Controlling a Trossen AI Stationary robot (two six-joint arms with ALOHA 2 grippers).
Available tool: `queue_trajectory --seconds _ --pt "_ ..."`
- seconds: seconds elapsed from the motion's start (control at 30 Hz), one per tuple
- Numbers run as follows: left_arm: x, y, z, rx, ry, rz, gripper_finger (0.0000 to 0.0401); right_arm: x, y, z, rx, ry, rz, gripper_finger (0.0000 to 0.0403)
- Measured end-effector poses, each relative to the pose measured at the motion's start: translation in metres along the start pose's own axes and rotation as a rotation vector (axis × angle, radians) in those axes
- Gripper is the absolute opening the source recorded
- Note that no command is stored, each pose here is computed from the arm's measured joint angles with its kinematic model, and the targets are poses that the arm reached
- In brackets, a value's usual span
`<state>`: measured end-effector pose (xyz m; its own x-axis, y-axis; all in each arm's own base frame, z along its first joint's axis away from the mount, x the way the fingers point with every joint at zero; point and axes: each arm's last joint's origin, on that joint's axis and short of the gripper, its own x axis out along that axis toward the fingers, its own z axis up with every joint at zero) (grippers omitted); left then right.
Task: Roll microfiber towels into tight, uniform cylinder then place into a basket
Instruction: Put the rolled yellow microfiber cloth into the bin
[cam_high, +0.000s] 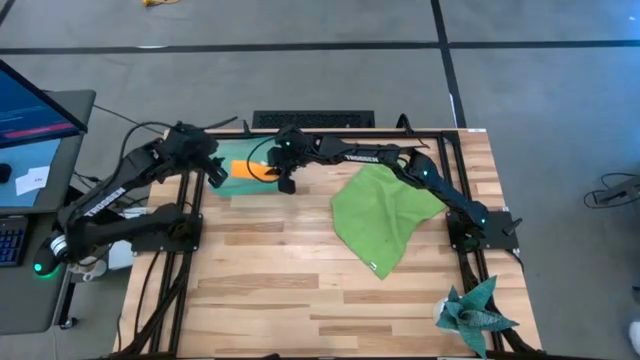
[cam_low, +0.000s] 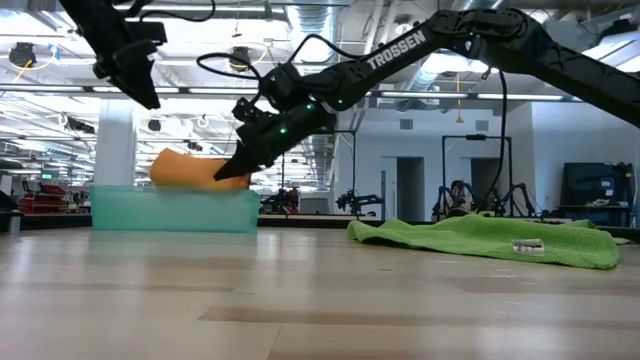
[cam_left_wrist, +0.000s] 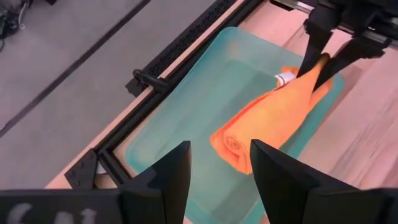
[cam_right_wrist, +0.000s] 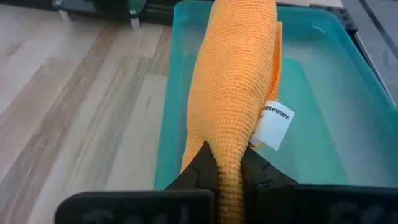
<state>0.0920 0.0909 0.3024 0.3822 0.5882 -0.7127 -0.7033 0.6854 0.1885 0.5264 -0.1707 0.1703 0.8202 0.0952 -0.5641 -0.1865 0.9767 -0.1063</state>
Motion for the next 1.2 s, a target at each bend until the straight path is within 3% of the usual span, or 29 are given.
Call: queue_trajectory --seconds 0.73,0.97,1.2 --pt "0.004 -0.001 0.001 0.003 0.023 -0.003 0.0157 0.002 0.008 -0.004 -0.061 0.082 0.0 0.0041" --pt "0.004 -0.001 0.001 0.004 0.026 -0.004 0.0157 0.005 0.017 -0.002 -0.125 0.093 0.005 0.0081" --pt "0.004 -0.001 0.001 0.004 0.026 -0.004 0.0157 0.009 0.027 0.003 -0.174 0.087 0.003 0.0155"
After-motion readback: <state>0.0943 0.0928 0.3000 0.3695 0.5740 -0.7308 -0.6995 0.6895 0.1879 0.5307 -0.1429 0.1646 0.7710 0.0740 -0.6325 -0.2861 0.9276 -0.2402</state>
